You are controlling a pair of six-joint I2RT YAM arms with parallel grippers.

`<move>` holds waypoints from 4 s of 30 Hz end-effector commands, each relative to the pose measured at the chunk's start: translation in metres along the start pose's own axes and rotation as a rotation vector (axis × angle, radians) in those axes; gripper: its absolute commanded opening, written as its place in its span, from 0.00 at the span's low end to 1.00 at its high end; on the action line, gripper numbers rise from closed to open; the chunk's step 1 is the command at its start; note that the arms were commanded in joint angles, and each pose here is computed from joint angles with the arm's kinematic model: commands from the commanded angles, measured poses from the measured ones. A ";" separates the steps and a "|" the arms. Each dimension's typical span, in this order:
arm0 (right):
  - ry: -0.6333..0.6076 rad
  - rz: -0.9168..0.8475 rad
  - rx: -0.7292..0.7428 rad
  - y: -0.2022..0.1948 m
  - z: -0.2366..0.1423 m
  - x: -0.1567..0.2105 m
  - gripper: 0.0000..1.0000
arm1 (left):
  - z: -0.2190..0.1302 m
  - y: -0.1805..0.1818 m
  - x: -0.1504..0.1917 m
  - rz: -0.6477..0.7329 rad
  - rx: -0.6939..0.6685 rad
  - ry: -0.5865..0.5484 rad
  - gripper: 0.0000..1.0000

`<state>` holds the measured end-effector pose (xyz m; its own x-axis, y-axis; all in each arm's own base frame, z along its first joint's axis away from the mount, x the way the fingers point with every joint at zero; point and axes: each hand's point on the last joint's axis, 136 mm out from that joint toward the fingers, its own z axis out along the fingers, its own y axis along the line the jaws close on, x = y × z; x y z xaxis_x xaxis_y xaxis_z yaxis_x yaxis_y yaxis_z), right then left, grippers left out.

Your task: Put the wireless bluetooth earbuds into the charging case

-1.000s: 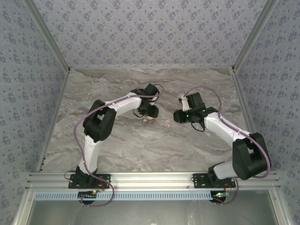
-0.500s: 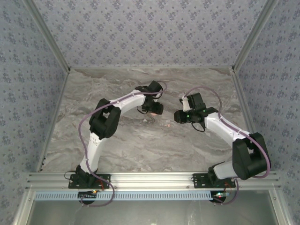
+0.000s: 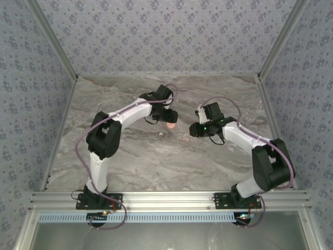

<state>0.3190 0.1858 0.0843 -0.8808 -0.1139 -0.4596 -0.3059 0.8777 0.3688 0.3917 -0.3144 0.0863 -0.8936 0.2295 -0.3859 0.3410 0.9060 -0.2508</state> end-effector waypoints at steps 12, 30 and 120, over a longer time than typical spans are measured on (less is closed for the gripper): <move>0.106 0.007 -0.032 0.045 0.061 -0.035 0.26 | 0.013 0.044 -0.009 -0.092 0.029 -0.011 0.37; 0.188 0.097 0.012 0.036 0.102 -0.034 0.16 | 0.058 0.038 -0.001 -0.112 0.088 0.081 0.24; 0.313 0.070 0.045 0.000 0.057 0.026 0.41 | -0.063 0.035 0.070 -0.041 0.061 -0.064 0.41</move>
<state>0.3126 0.1993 0.0264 -0.9662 -0.1917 -0.1725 -0.2397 0.9142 0.3267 0.3202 -0.2448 0.0995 -0.8946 0.1846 -0.4069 0.3286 0.8890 -0.3190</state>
